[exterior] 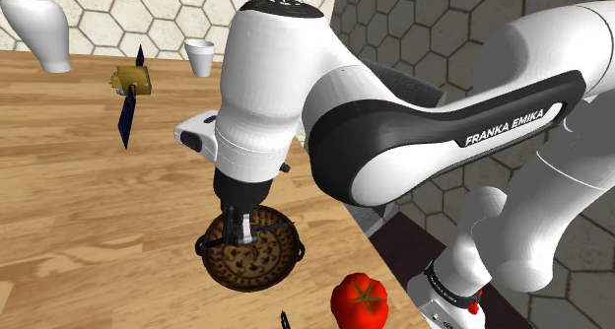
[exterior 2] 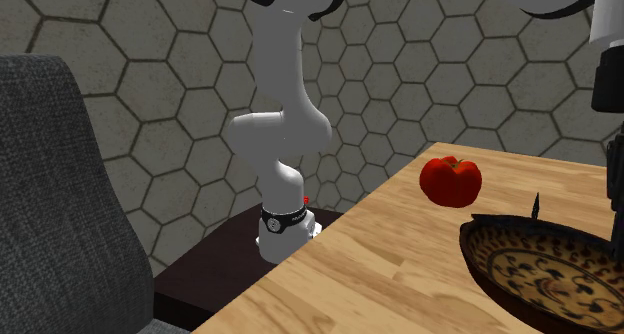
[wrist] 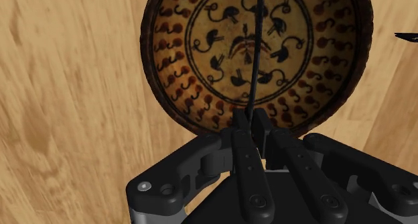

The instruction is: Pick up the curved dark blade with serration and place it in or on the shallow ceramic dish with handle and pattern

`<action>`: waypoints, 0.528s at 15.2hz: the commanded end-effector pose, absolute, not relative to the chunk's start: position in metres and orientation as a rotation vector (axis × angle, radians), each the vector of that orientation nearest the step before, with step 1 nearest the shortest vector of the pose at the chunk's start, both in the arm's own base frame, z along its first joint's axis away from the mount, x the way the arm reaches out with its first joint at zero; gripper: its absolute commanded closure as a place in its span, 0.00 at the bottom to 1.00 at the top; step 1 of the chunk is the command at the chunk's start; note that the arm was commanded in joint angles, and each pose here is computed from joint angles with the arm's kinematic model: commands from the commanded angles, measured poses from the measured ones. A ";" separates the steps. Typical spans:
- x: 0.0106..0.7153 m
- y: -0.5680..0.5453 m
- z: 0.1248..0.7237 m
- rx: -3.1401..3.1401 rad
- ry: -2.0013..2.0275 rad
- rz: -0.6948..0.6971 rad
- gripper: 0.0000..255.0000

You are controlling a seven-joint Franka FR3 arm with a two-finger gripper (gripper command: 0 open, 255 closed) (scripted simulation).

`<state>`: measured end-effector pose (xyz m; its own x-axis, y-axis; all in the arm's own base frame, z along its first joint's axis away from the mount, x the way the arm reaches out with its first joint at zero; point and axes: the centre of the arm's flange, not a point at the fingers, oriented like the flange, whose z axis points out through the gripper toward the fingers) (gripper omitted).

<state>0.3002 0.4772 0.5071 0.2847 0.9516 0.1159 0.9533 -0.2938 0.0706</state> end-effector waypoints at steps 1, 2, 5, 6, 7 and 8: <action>0.300 0.477 0.506 -2.508 -1.859 -0.212 1.00; 0.300 0.477 0.506 -2.508 -1.859 -0.212 1.00; 0.300 0.477 0.506 -2.508 -1.859 -0.212 1.00; 0.300 0.477 0.506 -2.508 -1.859 -0.212 1.00; 0.300 0.477 0.506 -2.508 -1.859 -0.212 0.00; 0.300 0.477 0.506 -2.508 -1.859 -0.212 0.00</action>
<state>0.3003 0.4772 0.5057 0.2847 0.9515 0.1162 0.9532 -0.2938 0.0707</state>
